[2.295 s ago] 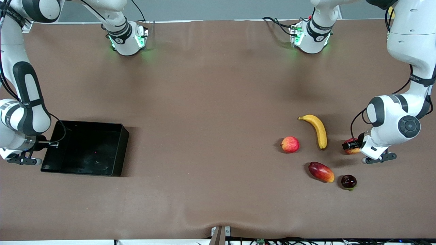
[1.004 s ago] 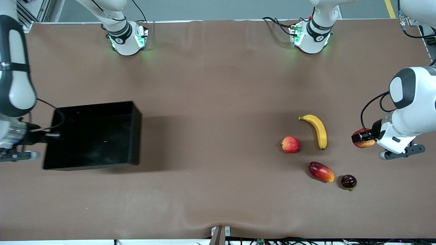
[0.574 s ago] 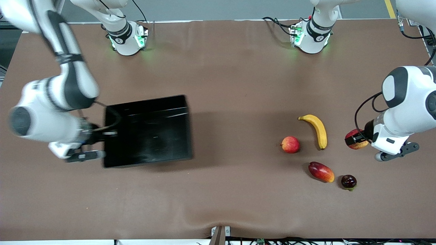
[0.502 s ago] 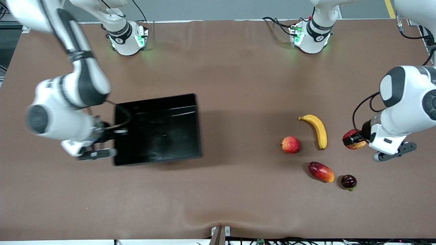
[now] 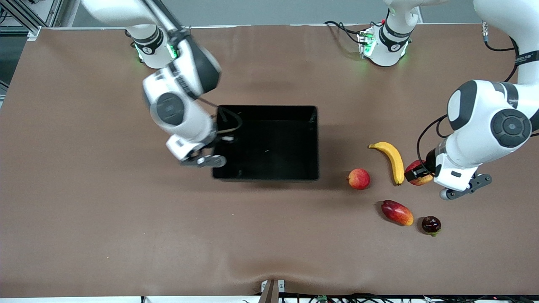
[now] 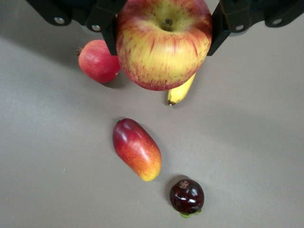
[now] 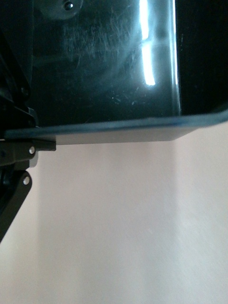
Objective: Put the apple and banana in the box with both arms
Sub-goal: 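Carry the apple over the box while the right gripper pulls the box closer, then release the apple into the box while the right gripper lets go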
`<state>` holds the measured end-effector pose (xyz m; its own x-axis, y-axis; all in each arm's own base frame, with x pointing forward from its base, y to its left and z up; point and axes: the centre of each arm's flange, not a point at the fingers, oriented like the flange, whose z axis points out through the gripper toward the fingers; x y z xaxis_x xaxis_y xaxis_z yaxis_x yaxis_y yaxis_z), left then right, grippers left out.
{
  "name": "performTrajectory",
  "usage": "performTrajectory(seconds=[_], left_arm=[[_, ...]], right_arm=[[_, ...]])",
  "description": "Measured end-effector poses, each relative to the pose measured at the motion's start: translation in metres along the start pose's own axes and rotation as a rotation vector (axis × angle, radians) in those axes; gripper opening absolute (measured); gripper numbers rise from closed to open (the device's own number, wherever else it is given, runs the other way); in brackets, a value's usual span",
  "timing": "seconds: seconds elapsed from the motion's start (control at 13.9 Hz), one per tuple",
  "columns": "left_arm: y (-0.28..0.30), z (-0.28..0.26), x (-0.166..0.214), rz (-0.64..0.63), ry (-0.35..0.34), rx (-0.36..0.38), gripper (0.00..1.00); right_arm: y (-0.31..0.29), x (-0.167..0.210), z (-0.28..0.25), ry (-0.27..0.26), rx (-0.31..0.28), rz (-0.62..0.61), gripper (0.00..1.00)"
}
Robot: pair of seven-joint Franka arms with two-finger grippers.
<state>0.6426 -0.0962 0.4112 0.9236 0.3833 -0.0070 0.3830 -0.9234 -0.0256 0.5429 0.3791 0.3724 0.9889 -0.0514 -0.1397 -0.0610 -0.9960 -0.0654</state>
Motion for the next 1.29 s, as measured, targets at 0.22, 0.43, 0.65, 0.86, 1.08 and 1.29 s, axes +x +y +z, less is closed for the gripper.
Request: performTrajectory(seconds=[0.22,0.43,0.65,0.86,1.08,1.29], left_arm=[[0.030,-0.003,-0.018,-0.031,0.006,-0.004,0.75],[0.070,-0.006,-0.046,-0.041,0.010,-0.007,0.75],[0.105,-0.002,-0.076,-0.070,0.003,-0.002,0.75],[0.139,0.016,-0.121,-0.137,-0.027,0.038,0.75],[0.168,0.051,-0.173,-0.187,-0.038,0.050,0.75],[0.180,0.098,-0.225,-0.196,-0.057,0.074,0.75]], right_arm=[[-0.060,-0.041,0.052,0.056,-0.073,0.013,0.03],[-0.090,-0.058,0.107,0.074,-0.082,-0.007,0.03],[-0.098,-0.060,0.136,0.076,-0.066,-0.022,0.06],[-0.100,-0.058,0.135,0.080,-0.062,-0.020,0.34],[-0.100,-0.051,0.124,0.100,-0.049,-0.006,0.63],[-0.082,-0.023,0.093,0.139,-0.019,0.041,0.93]])
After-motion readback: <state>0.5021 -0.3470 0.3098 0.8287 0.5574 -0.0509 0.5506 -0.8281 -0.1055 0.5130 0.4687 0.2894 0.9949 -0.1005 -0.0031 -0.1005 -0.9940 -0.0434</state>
